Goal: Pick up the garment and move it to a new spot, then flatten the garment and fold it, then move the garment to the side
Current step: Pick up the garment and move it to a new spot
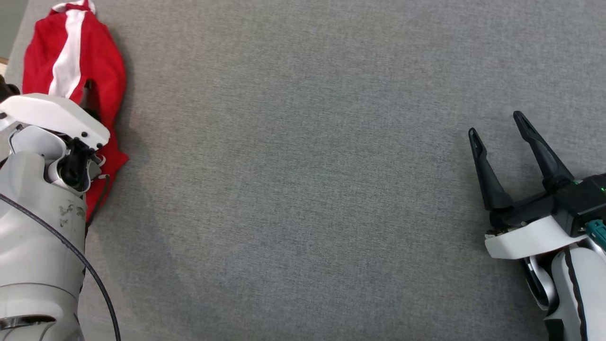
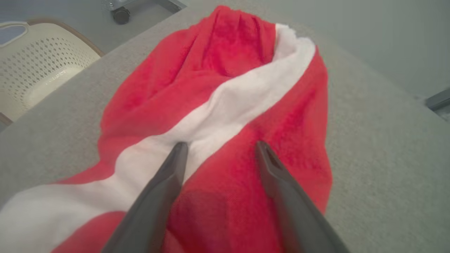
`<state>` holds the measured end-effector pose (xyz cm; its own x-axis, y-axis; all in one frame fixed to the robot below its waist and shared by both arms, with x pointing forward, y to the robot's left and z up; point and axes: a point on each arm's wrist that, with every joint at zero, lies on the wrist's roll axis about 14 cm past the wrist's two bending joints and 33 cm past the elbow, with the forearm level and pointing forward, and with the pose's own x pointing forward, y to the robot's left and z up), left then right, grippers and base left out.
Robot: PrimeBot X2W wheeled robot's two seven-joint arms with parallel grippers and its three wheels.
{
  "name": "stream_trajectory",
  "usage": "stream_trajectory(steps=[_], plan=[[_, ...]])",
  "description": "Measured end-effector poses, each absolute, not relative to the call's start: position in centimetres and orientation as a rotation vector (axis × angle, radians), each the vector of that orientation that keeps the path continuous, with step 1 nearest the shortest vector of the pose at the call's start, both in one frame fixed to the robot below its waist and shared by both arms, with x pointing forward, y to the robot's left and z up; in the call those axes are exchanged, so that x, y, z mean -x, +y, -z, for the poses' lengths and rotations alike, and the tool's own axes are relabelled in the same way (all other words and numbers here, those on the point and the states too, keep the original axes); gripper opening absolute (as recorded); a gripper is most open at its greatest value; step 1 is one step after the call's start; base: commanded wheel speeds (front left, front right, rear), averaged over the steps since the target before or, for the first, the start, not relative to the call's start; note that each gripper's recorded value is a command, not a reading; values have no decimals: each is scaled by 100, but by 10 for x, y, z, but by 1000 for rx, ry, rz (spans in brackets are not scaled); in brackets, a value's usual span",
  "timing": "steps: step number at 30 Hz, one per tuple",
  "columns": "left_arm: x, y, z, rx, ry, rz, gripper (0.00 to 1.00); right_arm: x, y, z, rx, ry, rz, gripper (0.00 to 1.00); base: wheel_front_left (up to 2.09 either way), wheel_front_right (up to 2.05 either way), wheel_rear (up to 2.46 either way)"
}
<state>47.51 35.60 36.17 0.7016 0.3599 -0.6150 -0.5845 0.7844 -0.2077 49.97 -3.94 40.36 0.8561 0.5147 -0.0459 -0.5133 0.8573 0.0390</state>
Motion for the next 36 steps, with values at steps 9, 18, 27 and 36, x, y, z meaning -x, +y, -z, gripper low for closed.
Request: stream_trajectory(steps=[9, 18, 27, 36], plan=[[-479, 354, -345, 331, 606, -542, 0, -506, -55, -402, -23, 56, -490, 100, 0, 0, 0], [-503, 355, -406, 233, 291, -474, 0, -497, -57, -423, -39, 32, -462, 100, 0, 0, 0], [-529, 317, -502, 180, 1, -282, 0, -479, -66, -459, -66, -18, -409, 100, 0, 0, 0], [-530, 228, -564, 164, -184, -39, 0, -455, -101, -490, -74, -67, -300, 100, 0, 0, 0]])
